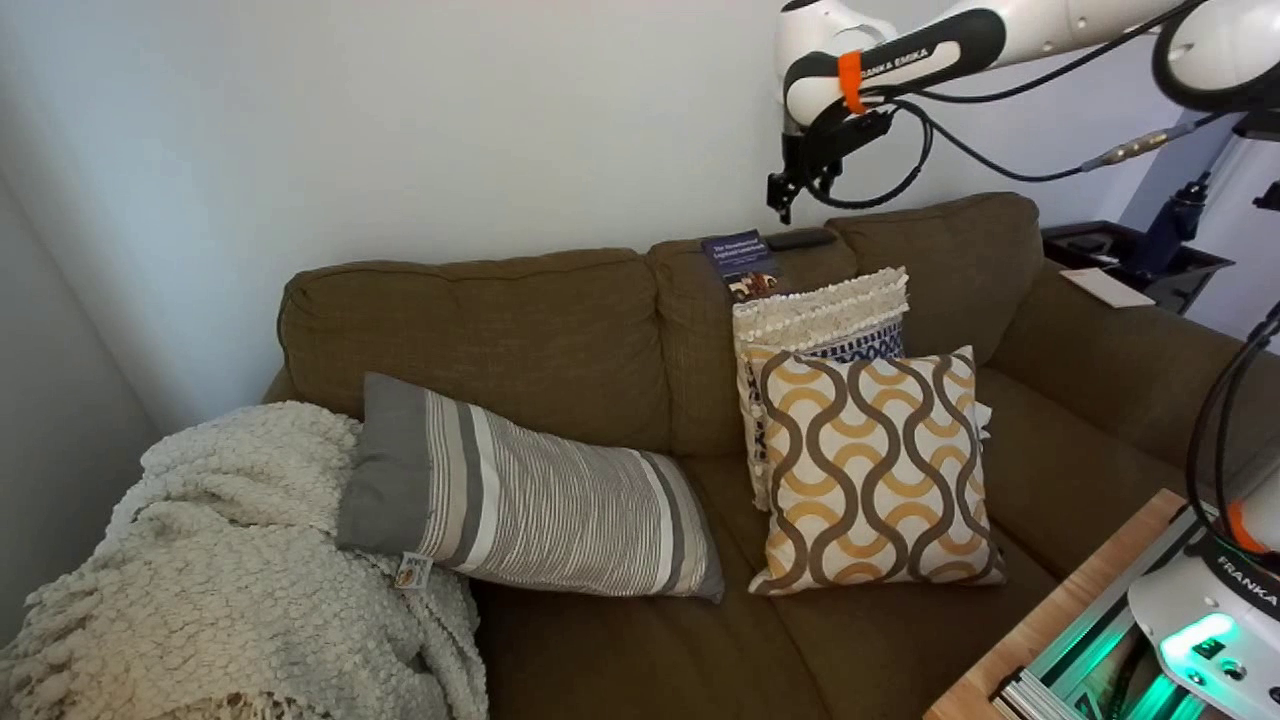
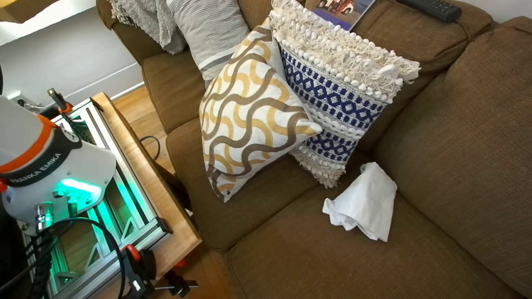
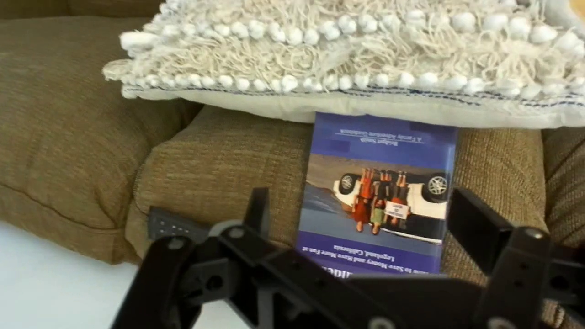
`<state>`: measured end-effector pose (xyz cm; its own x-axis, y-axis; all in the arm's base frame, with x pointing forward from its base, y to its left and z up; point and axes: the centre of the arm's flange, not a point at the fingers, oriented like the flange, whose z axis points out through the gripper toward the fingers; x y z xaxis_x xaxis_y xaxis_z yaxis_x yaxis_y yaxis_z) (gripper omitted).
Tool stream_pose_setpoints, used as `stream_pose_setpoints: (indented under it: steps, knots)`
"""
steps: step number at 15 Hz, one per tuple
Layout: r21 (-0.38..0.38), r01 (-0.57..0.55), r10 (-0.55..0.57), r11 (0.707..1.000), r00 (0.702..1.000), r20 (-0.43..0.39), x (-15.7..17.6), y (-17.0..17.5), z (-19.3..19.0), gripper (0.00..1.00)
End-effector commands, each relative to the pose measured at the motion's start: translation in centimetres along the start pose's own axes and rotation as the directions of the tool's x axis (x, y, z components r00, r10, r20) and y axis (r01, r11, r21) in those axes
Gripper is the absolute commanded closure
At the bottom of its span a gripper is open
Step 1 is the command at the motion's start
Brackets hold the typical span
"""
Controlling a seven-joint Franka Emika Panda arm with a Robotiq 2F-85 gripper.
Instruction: Remove the books from on top of the pillows and put it on the right side of the couch on the white cloth
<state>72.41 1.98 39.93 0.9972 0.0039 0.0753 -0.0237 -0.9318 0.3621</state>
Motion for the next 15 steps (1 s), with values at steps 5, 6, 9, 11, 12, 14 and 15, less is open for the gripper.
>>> stream_pose_setpoints:
  steps: [5, 6, 9, 11, 12, 14, 15]
  knots:
    - [0.008, 0.014, -0.014, 1.0, 1.0, -0.001, 1.4, -2.3, 1.6, 0.0]
    - [0.033, -0.048, 0.05, 0.998, 0.998, -0.038, 0.9, -2.0, 1.3, 0.0]
    - [0.077, -0.194, 0.202, 0.978, 0.972, -0.122, 3.9, -4.4, 4.3, 0.0]
    - [0.092, -0.267, 0.28, 0.959, 0.946, -0.167, 5.5, -5.6, 6.4, 0.0]
    - [0.097, -0.285, 0.297, 0.953, 0.943, -0.147, 6.2, -6.1, 7.7, 0.0]
    - [0.06, -0.314, 0.319, 0.948, 0.939, -0.131, 6.9, -7.0, 10.1, 0.0]
    - [0.04, -0.32, 0.323, 0.946, 0.936, -0.142, 7.4, -7.4, 11.3, 0.0]
